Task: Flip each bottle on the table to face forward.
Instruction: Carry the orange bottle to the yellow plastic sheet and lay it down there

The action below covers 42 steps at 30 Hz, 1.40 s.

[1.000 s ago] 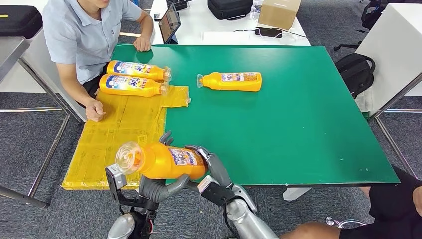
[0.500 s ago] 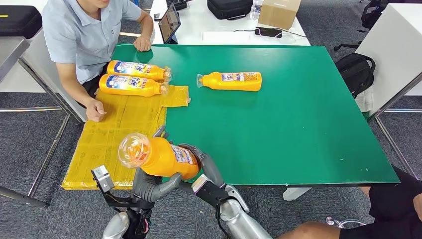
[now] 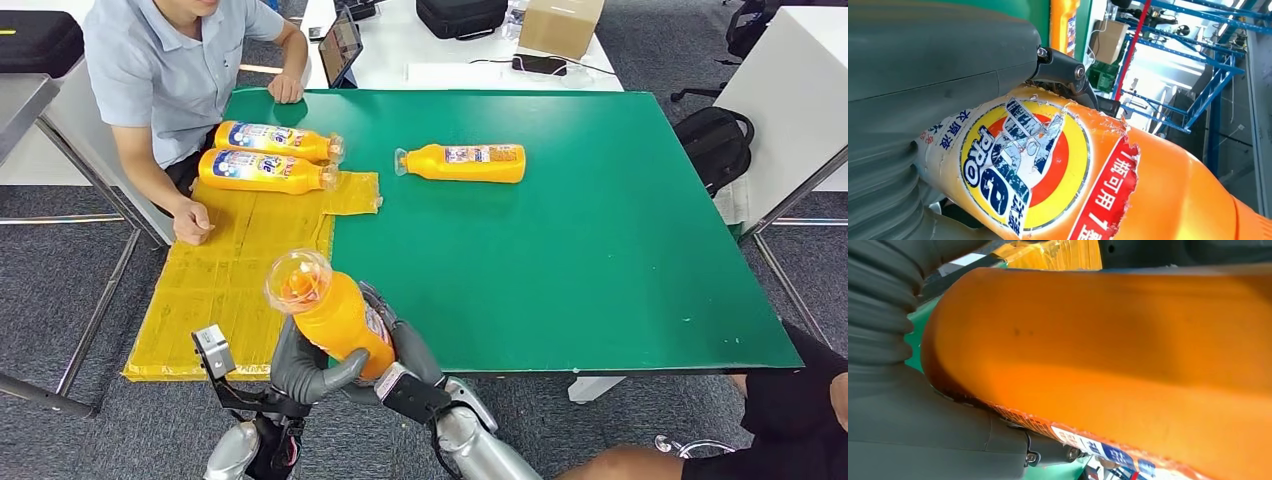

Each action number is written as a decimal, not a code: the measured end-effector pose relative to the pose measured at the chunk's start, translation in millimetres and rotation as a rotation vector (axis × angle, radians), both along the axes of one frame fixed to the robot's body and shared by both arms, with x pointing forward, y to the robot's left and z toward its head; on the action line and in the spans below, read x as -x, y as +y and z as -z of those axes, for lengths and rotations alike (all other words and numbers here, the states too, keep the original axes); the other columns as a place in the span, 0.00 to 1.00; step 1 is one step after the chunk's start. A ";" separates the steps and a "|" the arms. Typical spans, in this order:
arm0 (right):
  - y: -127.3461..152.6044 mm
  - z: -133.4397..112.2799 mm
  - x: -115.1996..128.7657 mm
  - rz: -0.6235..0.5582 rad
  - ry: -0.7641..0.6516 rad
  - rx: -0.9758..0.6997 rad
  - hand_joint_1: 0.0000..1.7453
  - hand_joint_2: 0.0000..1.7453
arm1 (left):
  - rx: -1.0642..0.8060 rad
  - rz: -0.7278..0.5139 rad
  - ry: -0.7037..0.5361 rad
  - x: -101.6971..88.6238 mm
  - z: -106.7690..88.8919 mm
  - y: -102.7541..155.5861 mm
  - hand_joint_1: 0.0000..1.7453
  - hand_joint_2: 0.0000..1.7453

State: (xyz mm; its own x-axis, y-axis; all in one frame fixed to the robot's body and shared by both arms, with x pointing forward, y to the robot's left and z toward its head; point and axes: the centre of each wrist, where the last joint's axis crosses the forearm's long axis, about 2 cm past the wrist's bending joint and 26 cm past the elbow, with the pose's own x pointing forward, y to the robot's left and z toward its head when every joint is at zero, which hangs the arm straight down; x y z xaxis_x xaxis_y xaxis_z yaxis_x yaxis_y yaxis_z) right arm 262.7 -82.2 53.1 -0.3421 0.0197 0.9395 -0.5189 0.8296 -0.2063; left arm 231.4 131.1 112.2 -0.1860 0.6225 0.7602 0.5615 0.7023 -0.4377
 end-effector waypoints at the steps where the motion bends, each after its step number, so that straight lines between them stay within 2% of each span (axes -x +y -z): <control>1: 0.0 0.1 0.1 0.002 -0.001 0.003 0.00 0.00 | -0.001 0.001 0.003 -0.3 0.2 0.4 1.00 1.00; 5: 0.6 0.4 1.2 0.036 -0.009 0.012 0.00 0.00 | -0.011 -0.009 0.030 -2.8 0.3 2.5 1.00 1.00; 13: 3.1 -1.5 6.4 0.103 -0.016 -0.013 0.00 0.00 | -0.086 -0.132 0.104 -16.3 0.2 17.0 1.00 1.00; 19: -1.4 0.0 6.3 0.152 -0.006 -0.030 0.00 0.00 | -0.132 -0.233 0.117 -28.6 2.9 39.6 1.00 1.00; 29: -8.5 0.5 3.2 0.232 -0.001 -0.046 0.00 0.00 | -0.216 -0.327 0.120 -35.9 6.5 58.4 1.00 1.00; 38: -16.7 0.4 -1.1 0.372 0.012 -0.077 0.00 0.00 | -0.617 -0.608 -0.019 -51.4 0.4 79.2 1.00 1.00; 42: -15.0 -4.5 -0.2 0.427 0.018 -0.125 0.00 0.00 | -0.897 -0.698 -0.123 -63.6 -2.7 94.1 1.00 1.00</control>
